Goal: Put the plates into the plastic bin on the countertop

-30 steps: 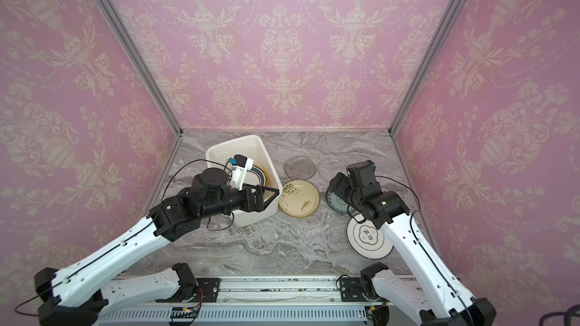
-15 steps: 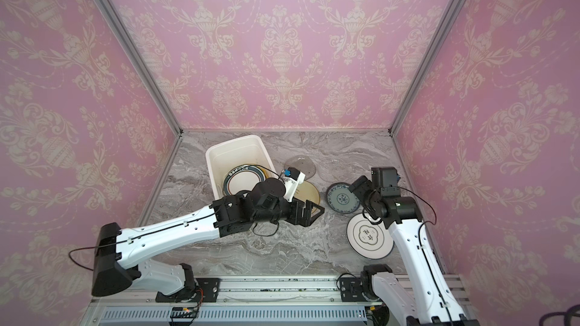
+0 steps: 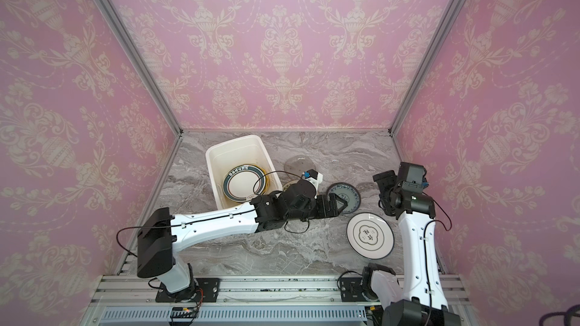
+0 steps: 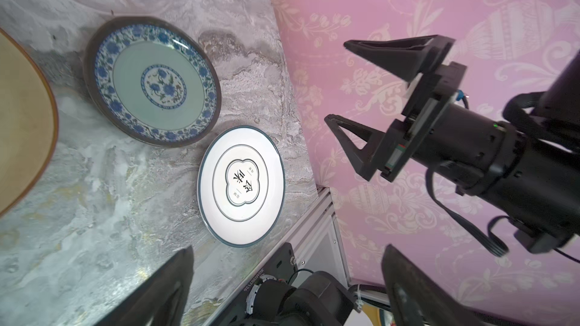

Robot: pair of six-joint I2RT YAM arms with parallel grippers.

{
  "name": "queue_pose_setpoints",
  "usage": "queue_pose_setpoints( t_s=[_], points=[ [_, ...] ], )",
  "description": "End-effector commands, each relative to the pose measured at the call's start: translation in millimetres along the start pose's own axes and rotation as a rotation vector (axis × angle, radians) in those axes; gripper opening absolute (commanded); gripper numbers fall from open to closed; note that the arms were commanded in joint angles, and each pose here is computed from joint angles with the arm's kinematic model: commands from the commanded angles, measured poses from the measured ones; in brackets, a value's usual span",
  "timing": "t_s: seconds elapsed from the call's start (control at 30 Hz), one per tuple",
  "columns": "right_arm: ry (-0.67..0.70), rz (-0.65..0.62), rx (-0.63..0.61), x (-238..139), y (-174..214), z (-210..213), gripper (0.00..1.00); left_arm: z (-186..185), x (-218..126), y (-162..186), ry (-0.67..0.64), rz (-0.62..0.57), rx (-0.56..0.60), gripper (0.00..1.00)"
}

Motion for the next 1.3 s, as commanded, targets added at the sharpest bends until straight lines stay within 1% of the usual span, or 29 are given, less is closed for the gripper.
queue_pose_setpoints(
  t_s=[0.0,0.1,0.23,0.47,0.6,0.7,0.9,1.07,1.17,1.27],
  points=[
    [-0.005,0.035,0.030,6.0,3.2,-0.3,0.89,-1.7,28.2,18.7,0.055,0.087,-0.123,0.94],
    [-0.013,0.062,0.025,12.9,7.9,-7.7,0.89,4.3,45.0,28.4,0.055,0.129,-0.171,0.93],
    [-0.019,0.061,0.025,17.0,9.3,-14.2,0.89,16.7,63.0,45.2,0.025,0.178,-0.238,0.91],
    [-0.025,0.072,0.020,19.6,10.5,-14.2,0.89,22.0,95.1,70.3,0.023,0.246,-0.332,0.91],
    [-0.039,0.079,0.029,20.0,11.1,-12.0,0.89,32.2,114.0,82.7,0.025,0.270,-0.405,0.87],
    [-0.050,0.083,0.032,20.6,11.2,-9.4,0.89,41.3,120.3,88.7,0.021,0.265,-0.449,0.85],
    [-0.056,0.091,0.039,24.4,10.9,-7.2,0.89,58.9,122.7,98.8,-0.018,0.264,-0.514,0.85],
    [-0.059,0.099,0.046,28.4,11.2,-7.1,0.90,69.4,133.8,107.4,-0.013,0.280,-0.570,0.83],
    [-0.058,0.101,0.041,29.3,11.2,-6.5,0.89,72.0,139.2,109.6,-0.011,0.281,-0.580,0.81],
    [-0.058,0.104,0.040,30.2,11.4,-6.4,0.89,76.3,141.9,109.1,-0.018,0.272,-0.583,0.77]
  ],
)
Point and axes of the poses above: each gripper's point midway between its finger pads, its own x axis out along the fingers, its own z axis along the line the jaws close on, y = z × x, the point moved 5 cm from there along -x, back along the fingers, and after that the axes turned 14 degrees about x, right-handed, at the moved point
